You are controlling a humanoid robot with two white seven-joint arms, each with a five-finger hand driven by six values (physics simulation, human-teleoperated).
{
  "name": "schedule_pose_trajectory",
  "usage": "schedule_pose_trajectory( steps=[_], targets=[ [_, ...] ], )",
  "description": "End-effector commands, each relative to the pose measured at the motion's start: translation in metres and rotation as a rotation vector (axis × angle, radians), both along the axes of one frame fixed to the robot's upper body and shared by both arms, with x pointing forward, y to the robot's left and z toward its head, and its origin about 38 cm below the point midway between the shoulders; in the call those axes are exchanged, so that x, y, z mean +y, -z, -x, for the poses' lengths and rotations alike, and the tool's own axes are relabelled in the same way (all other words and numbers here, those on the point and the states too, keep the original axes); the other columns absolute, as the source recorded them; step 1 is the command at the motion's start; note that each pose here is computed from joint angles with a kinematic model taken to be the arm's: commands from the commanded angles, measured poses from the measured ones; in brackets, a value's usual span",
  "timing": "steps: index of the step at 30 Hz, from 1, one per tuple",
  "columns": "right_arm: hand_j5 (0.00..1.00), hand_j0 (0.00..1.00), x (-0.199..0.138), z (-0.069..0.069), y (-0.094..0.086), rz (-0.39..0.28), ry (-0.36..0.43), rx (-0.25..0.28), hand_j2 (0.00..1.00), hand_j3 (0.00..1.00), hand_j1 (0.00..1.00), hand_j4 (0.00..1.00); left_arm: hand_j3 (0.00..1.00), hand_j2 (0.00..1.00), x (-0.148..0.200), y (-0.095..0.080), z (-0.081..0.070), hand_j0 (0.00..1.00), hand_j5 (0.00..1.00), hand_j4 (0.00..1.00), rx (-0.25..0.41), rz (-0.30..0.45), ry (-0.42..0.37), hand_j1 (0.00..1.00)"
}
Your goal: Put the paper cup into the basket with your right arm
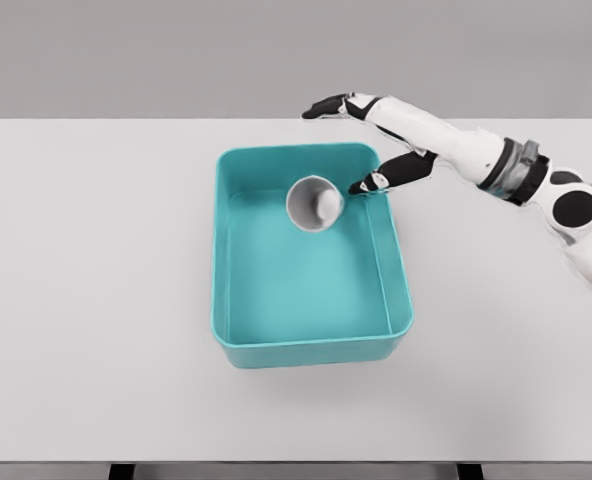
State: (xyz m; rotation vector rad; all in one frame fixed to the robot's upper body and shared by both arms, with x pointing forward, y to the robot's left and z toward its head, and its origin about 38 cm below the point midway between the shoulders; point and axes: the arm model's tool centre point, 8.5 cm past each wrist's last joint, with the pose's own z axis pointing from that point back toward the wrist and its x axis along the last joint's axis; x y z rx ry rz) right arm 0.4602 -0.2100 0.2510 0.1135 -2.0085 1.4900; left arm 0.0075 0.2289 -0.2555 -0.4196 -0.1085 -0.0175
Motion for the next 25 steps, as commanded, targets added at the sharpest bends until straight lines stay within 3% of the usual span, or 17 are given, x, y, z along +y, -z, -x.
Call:
schedule_pose_trajectory(
  steps=[1, 2, 5, 7, 8, 9, 11, 14, 17, 21, 25],
  targets=[
    [1.0, 1.0, -0.01, 0.004, 0.015, 0.11, 0.004, 0.004, 1.0, 1.0, 1.0, 1.0, 1.0, 1.0, 0.0, 0.0, 0.0, 1.0, 1.0, 1.0, -0.001, 0.0, -0.001, 1.0],
    [1.0, 1.0, -0.022, 0.003, 0.008, 0.153, 0.016, -0.011, 1.0, 1.0, 1.0, 1.0, 1.0, 1.0, 0.0, 0.0, 0.0, 1.0, 1.0, 1.0, -0.001, 0.0, -0.001, 1.0],
    [1.0, 1.0, -0.075, -0.004, -0.039, 0.235, 0.119, -0.099, 1.0, 1.0, 1.0, 1.0, 1.0, 1.0, 0.0, 0.0, 0.0, 1.0, 1.0, 1.0, -0.001, 0.0, -0.001, 1.0],
    [1.0, 1.0, -0.126, 0.007, -0.037, 0.31, 0.21, -0.071, 1.0, 1.0, 1.0, 1.0, 1.0, 1.0, 0.0, 0.0, 0.0, 1.0, 1.0, 1.0, -0.001, 0.0, -0.001, 1.0],
    [1.0, 1.0, -0.143, 0.019, -0.031, 0.347, 0.225, -0.051, 1.0, 1.0, 1.0, 1.0, 1.0, 1.0, 0.0, 0.0, 0.0, 1.0, 1.0, 1.0, 0.001, 0.0, -0.001, 1.0],
    [1.0, 1.0, -0.142, 0.03, -0.03, 0.365, 0.205, -0.049, 1.0, 1.0, 1.0, 1.0, 1.0, 1.0, 0.0, 0.0, 0.0, 1.0, 1.0, 1.0, -0.001, 0.0, -0.001, 1.0],
    [1.0, 1.0, -0.153, 0.048, -0.047, 0.422, 0.198, -0.084, 1.0, 1.0, 1.0, 1.0, 1.0, 1.0, 0.0, 0.0, 0.0, 1.0, 1.0, 1.0, -0.001, 0.0, -0.001, 1.0],
    [1.0, 1.0, -0.154, 0.049, -0.04, 0.514, 0.194, -0.115, 1.0, 1.0, 1.0, 1.0, 1.0, 1.0, 0.0, 0.0, 0.0, 1.0, 1.0, 1.0, -0.001, 0.0, -0.001, 1.0],
    [1.0, 1.0, -0.141, 0.045, -0.039, 0.489, 0.171, -0.132, 1.0, 1.0, 1.0, 1.0, 1.0, 1.0, 0.0, 0.0, 0.0, 1.0, 1.0, 1.0, -0.001, 0.0, -0.001, 1.0],
    [1.0, 1.0, -0.134, 0.048, -0.019, 0.482, 0.148, -0.091, 1.0, 1.0, 1.0, 1.0, 1.0, 1.0, 0.0, 0.0, -0.001, 1.0, 1.0, 1.0, -0.002, 0.0, 0.0, 1.0],
    [1.0, 1.0, -0.134, 0.05, -0.013, 0.481, 0.145, -0.075, 1.0, 1.0, 1.0, 1.0, 1.0, 1.0, 0.0, 0.0, 0.001, 1.0, 1.0, 1.0, 0.003, 0.002, -0.005, 1.0]
  ],
)
